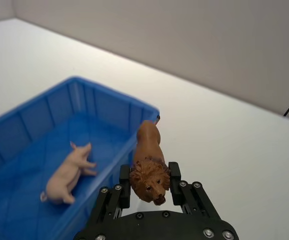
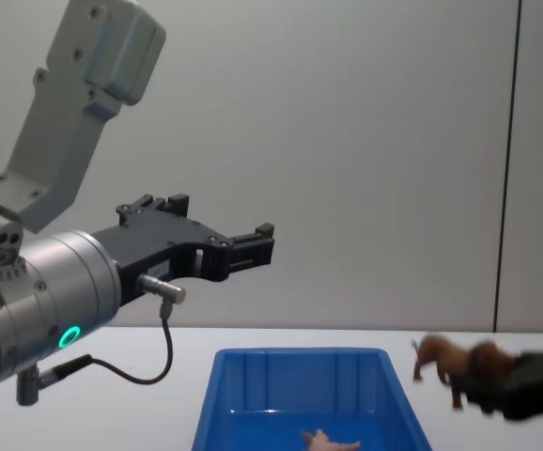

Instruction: Pick up the two dolls from the table and place them into the box.

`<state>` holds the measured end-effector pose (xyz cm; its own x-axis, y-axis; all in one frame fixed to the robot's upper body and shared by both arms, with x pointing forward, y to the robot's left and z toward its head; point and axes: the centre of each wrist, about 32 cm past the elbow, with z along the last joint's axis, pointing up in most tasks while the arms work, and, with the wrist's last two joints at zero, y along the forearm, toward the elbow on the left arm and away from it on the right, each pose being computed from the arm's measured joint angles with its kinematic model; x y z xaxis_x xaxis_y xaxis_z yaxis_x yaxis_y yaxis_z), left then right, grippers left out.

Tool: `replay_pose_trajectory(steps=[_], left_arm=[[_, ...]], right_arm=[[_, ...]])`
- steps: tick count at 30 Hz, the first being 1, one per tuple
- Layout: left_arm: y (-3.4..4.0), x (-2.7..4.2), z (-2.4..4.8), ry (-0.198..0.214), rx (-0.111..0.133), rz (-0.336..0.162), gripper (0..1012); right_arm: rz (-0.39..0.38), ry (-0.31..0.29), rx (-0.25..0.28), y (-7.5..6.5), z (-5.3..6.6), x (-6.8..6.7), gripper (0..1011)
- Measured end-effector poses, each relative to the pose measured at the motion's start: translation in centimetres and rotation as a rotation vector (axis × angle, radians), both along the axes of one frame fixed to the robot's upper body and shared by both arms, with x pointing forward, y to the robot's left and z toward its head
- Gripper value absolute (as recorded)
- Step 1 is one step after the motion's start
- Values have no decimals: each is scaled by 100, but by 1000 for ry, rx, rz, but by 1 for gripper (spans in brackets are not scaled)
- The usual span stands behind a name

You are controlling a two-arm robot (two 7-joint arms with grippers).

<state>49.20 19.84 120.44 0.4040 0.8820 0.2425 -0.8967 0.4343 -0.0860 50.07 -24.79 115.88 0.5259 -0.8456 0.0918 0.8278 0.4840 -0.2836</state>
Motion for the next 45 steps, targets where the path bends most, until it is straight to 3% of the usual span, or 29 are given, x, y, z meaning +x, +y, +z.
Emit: replay_pose_trajectory(steps=[2, 9, 19, 30, 37, 38, 41, 45], left_arm=[[0, 0, 0, 0, 0, 0, 1001], [0, 0, 0, 0, 0, 0, 1001], [0, 0, 0, 0, 0, 0, 1001], [0, 0, 0, 0, 0, 0, 1001], [0, 0, 0, 0, 0, 0, 1000], [0, 0, 0, 0, 0, 0, 1000], [0, 0, 0, 0, 0, 0, 1001], [0, 0, 0, 0, 0, 0, 1000]], right_arm=[[-1, -37, 10, 20, 113, 10, 429], [12, -96, 37, 81, 317, 30, 428], [75, -95, 60, 217, 451, 78, 428], [145, -2, 38, 420, 338, 187, 450], [172, 43, 27, 505, 247, 236, 693], [173, 45, 26, 511, 240, 240, 693], [175, 51, 24, 514, 221, 248, 829], [172, 45, 22, 485, 209, 252, 908]])
